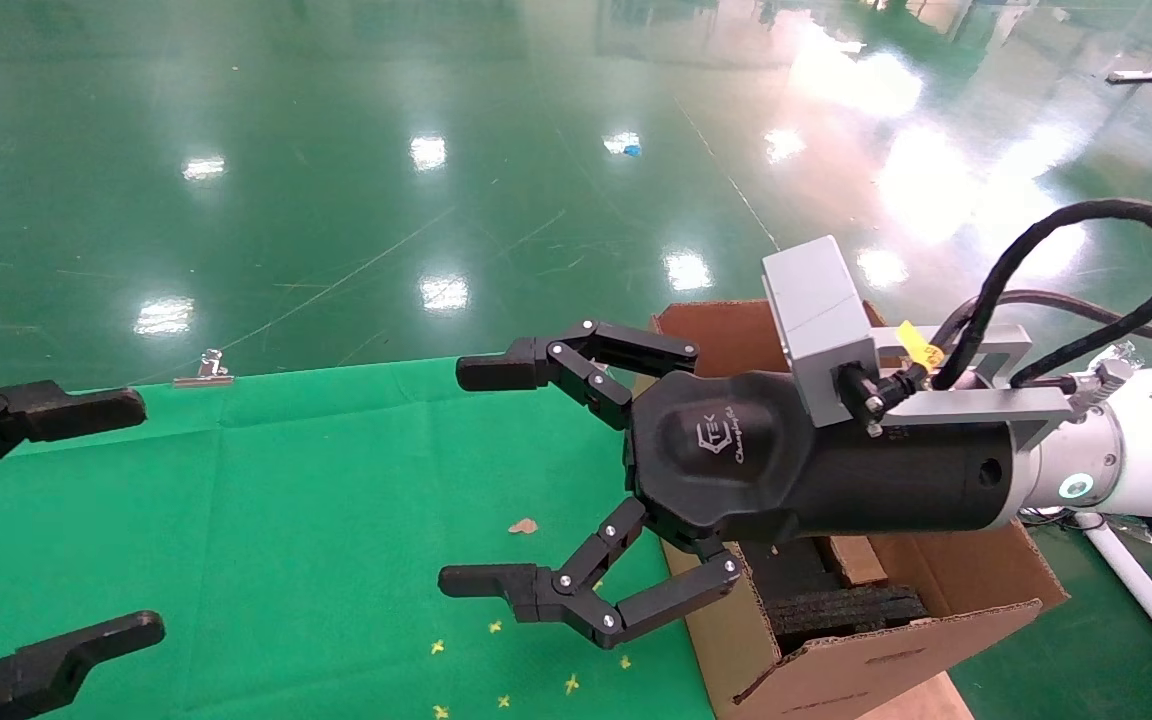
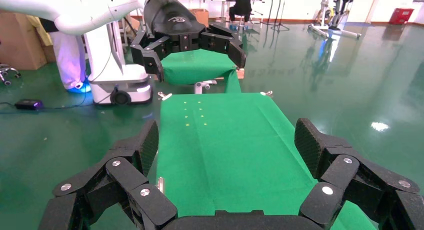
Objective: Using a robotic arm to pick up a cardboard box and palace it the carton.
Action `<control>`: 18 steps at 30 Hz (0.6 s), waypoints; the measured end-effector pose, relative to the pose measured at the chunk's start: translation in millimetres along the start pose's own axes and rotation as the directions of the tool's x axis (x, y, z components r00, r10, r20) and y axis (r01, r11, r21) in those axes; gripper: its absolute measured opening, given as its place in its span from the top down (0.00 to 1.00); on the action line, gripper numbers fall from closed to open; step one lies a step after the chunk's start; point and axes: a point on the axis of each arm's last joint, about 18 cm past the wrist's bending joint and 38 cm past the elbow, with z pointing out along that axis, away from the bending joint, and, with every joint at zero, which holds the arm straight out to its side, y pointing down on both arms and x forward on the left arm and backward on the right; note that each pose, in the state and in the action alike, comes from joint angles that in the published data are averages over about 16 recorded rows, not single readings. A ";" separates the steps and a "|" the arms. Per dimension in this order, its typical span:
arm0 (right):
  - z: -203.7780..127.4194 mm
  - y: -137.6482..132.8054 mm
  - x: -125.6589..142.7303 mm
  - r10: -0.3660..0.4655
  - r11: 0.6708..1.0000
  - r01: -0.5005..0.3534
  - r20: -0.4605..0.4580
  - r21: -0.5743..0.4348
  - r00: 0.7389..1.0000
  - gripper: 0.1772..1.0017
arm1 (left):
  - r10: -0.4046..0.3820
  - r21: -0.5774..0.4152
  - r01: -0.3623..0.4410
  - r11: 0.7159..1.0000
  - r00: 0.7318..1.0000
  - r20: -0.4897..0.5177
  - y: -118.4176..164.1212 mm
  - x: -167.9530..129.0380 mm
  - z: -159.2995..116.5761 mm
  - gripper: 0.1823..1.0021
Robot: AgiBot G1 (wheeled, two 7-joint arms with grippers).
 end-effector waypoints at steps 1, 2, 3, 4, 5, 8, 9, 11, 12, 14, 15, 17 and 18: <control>0.0 0.0 0.0 0.000 1.000 0.000 0.000 0.000 1.000 0.00 | 0.000 0.000 0.000 1.000 1.000 0.000 0.0 0.0 0.0 0.00; 0.0 0.0 0.0 0.000 1.000 0.000 0.000 0.000 1.000 0.00 | 0.000 0.000 0.000 1.000 1.000 0.000 0.0 0.0 0.0 0.00; 0.0 0.0 0.0 0.000 1.000 0.000 0.000 0.000 1.000 0.00 | 0.000 0.000 0.000 1.000 1.000 0.000 0.0 0.0 0.0 0.00; 0.0 0.0 0.1 0.000 1.000 0.000 0.000 0.000 1.000 0.00 | 0.000 0.000 0.000 1.000 1.000 0.000 0.0 0.0 0.0 0.00; 0.0 0.0 0.1 0.000 1.000 0.000 0.000 0.000 1.000 0.00 | 0.000 0.000 0.000 1.000 1.000 0.000 0.0 0.0 0.0 0.00; 0.0 0.0 0.1 0.000 1.000 0.000 0.000 0.000 1.000 0.00 | 0.000 0.000 0.000 1.000 1.000 0.000 0.0 0.0 0.0 0.00; 0.0 0.0 0.1 0.000 1.000 0.000 0.000 0.000 1.000 0.00 | 0.000 0.000 0.000 1.000 1.000 0.000 0.0 0.0 0.0 0.00; 0.0 0.0 0.1 0.000 1.000 0.000 0.000 0.000 1.000 0.00 | 0.000 0.000 0.000 1.000 1.000 0.000 0.0 0.0 0.0 0.00; 0.0 0.0 0.1 0.000 1.000 0.000 0.000 0.000 1.000 0.00 | 0.000 0.000 0.000 1.000 1.000 0.000 0.0 0.0 0.0 0.00; 0.0 0.0 0.1 0.000 1.000 0.000 0.000 0.000 1.000 0.00 | 0.000 0.000 0.000 1.000 1.000 0.000 0.0 0.0 0.0 0.00; 0.0 0.0 0.1 0.000 1.000 0.000 0.000 0.000 1.000 0.00 | 0.000 0.000 0.000 1.000 1.000 0.000 0.0 0.0 0.0 0.00; 0.0 0.0 0.1 0.000 1.000 0.000 0.000 0.000 1.000 0.00 | 0.000 0.000 0.000 1.000 1.000 0.000 0.0 0.0 0.0 0.00; 0.0 0.0 0.1 0.000 1.000 0.000 0.000 0.000 1.000 0.00 | 0.000 0.000 0.000 1.000 1.000 0.000 0.0 0.0 0.0 0.00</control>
